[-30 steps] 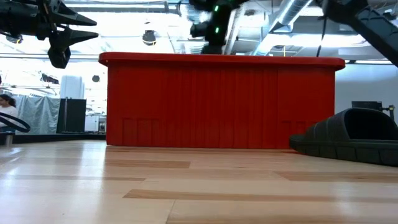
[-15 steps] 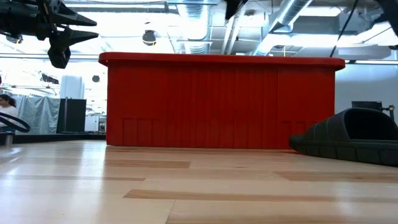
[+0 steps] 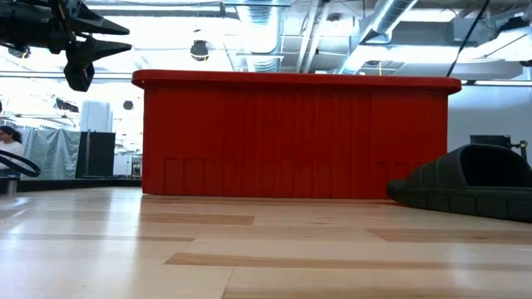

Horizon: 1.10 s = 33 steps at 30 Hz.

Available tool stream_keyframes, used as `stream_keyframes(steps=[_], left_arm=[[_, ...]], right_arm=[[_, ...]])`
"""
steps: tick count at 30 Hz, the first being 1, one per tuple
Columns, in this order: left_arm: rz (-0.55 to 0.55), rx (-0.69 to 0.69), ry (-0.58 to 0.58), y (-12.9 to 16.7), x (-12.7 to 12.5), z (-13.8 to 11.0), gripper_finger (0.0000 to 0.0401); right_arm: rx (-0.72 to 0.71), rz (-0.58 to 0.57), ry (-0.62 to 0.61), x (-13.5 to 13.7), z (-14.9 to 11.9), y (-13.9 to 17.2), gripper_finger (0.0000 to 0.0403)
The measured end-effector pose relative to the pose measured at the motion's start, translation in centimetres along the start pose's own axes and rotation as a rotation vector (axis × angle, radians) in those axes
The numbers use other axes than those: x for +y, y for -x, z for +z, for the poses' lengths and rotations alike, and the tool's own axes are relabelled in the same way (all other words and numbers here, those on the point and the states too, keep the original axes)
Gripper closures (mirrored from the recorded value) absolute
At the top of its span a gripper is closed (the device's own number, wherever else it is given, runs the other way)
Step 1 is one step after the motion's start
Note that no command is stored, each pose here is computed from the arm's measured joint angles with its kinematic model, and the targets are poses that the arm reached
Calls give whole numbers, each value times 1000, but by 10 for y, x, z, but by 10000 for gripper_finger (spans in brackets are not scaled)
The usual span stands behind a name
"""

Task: Pick and place slides into bin
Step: Put the black slipper into the red bin

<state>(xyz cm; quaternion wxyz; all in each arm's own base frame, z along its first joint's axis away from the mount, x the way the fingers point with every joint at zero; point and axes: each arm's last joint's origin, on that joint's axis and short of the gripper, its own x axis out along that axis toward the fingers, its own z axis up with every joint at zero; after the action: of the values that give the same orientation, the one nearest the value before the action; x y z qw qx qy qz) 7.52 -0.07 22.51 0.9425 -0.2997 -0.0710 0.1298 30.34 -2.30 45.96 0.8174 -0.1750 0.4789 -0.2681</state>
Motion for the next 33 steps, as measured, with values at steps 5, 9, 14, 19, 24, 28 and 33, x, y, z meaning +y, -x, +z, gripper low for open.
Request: stream_keyframes(steps=[5,9,14,19,24,28,33], left_arm=[[-2,1,3,0,0,0,298],[-2,1,3,0,0,0,298],[-2,1,3,0,0,0,298],[-3,1,3,0,0,0,298],[-3,2,-1,0,0,0,298],[-3,2,-2,0,0,0,298],[-3,2,-2,0,0,0,298]], right_arm=[[-51,61,10,21,1,18,217],[-87,149,62,40,0,31,211],[-107,231,41,55,-1,43,216],[-75,260,1,70,-13,48,222],[4,249,-74,67,-56,50,222],[80,260,-175,66,-97,47,217],[118,335,-284,87,-129,44,216]])
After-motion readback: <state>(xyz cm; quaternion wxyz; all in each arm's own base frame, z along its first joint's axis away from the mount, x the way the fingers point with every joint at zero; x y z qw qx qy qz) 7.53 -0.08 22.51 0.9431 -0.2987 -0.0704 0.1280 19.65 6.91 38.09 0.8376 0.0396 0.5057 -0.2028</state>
